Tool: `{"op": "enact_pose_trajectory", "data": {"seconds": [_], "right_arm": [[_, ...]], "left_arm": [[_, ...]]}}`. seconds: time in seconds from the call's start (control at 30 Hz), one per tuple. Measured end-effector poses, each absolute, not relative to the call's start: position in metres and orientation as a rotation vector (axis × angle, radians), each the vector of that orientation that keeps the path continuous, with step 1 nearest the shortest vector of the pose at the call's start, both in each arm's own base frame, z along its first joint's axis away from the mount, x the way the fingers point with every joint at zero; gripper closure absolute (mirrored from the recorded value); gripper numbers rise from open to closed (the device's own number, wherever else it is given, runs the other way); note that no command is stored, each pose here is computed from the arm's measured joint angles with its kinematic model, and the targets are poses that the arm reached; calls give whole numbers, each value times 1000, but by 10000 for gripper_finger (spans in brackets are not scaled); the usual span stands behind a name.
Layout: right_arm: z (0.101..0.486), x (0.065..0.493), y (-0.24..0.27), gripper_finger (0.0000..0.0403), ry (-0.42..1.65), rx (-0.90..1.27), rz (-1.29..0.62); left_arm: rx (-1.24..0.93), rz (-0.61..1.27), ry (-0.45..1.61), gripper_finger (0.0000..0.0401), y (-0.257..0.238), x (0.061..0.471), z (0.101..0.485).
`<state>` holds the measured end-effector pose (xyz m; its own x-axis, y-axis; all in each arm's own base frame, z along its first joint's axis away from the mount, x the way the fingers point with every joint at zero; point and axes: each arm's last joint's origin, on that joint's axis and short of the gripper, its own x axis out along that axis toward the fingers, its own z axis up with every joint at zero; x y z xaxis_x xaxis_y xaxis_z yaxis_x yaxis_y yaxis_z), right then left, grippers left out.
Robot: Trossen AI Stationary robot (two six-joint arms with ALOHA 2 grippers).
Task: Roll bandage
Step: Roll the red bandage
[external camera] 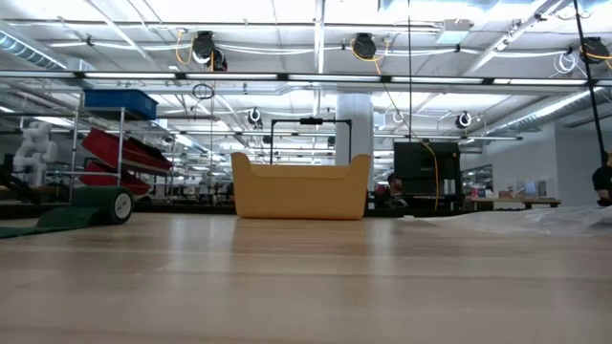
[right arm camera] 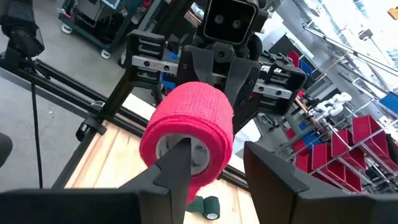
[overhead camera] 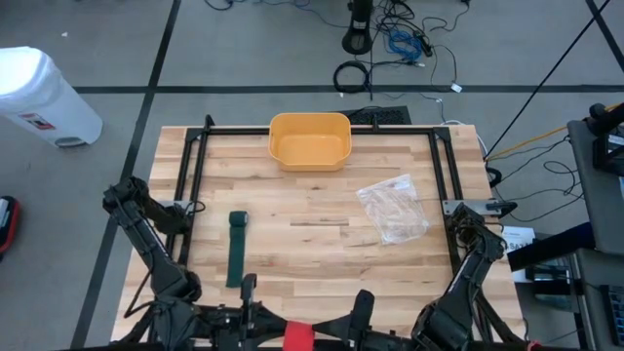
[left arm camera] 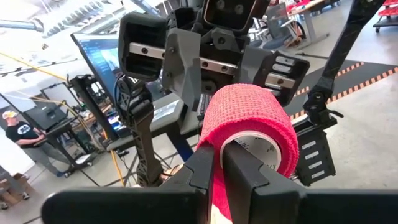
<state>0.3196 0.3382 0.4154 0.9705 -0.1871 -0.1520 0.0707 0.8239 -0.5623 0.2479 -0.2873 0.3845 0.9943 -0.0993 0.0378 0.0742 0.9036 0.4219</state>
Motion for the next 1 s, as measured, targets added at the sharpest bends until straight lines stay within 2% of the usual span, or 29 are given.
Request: {"op": "enact_pose_trajectory", "data": {"seconds": [0.6,0.73,1.0], "right_arm": [[413,327,330,275,228,-595,-160],[413,327,330,296,229,-596,-156],[412,327,331,367,233,-605,-111]], "left_arm": [[434,-89,-58,372,-288,248,384],[434,-89,-58,372,-288,248,384],[434,-93,-58,372,-289,248,383]]}}
